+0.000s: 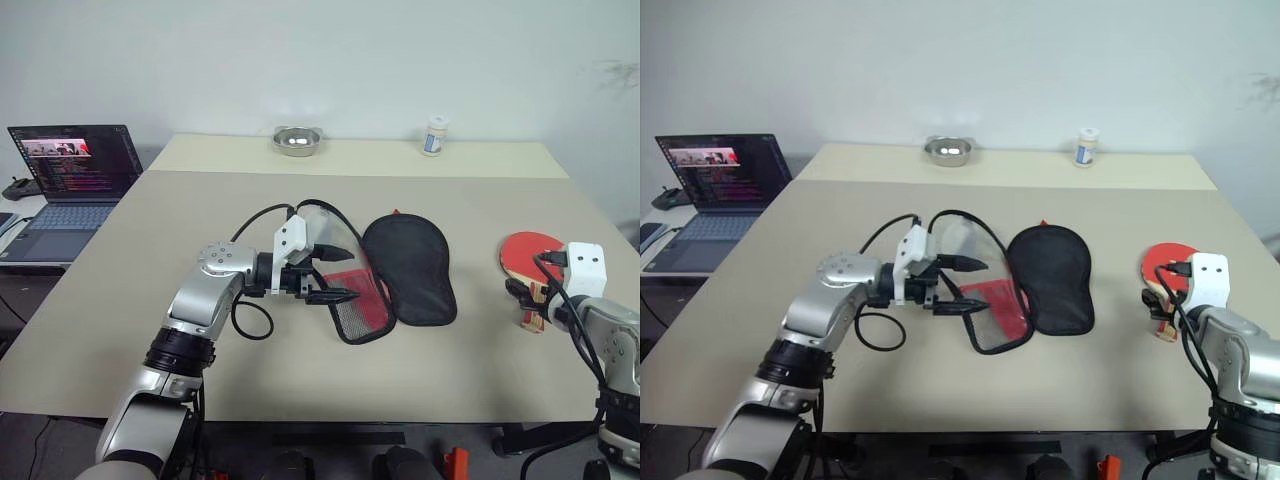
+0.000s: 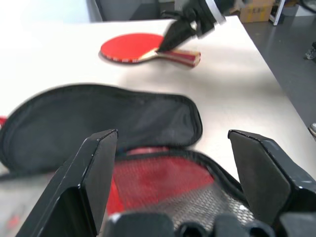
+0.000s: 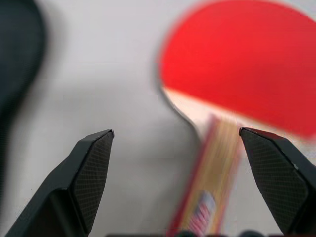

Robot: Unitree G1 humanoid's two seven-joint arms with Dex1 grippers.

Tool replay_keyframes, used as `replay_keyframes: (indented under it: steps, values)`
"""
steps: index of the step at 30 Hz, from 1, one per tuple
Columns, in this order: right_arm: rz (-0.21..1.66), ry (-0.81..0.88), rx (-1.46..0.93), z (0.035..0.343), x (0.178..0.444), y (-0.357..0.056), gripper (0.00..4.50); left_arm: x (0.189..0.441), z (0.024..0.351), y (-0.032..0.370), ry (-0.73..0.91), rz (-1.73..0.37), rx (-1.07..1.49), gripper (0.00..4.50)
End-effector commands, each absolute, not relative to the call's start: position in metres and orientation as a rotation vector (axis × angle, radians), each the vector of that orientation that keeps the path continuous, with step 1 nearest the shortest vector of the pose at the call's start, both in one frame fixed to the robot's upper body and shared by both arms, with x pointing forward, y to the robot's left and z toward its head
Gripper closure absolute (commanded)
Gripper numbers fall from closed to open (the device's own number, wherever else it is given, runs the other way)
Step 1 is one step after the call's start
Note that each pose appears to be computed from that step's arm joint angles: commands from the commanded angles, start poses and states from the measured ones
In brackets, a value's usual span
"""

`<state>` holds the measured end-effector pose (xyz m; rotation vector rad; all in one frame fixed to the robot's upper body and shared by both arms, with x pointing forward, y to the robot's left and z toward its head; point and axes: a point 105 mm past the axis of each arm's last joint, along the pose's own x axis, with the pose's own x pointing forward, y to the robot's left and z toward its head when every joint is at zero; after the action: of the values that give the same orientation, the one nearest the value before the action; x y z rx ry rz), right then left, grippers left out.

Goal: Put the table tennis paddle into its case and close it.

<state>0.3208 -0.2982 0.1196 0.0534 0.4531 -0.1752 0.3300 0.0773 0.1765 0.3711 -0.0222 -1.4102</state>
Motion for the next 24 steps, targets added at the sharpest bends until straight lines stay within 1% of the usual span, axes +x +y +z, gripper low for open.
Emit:
replay_keyframes:
  steps: [1, 7, 15, 18, 24]
  values:
    - [-0.278, 0.402, 0.038, 0.13, 0.318, -0.315, 0.02, 0.33, 0.189, 0.071, -0.077, -1.426, 0.397, 0.6]
    - [-0.296, 0.457, 0.085, 0.112, 0.328, -0.323, 0.02, 0.332, 0.188, 0.069, -0.078, -1.425, 0.407, 0.6]
    - [-0.284, 0.499, 0.117, 0.1, 0.34, -0.326, 0.02, 0.332, 0.186, 0.073, -0.076, -1.404, 0.411, 0.6]
    - [-0.288, 0.517, 0.137, 0.096, 0.342, -0.326, 0.58, 0.332, 0.185, 0.075, -0.075, -1.395, 0.414, 0.6]
    - [-0.304, 0.522, 0.15, 0.091, 0.343, -0.324, 2.59, 0.333, 0.183, 0.078, -0.069, -1.377, 0.415, 0.6]
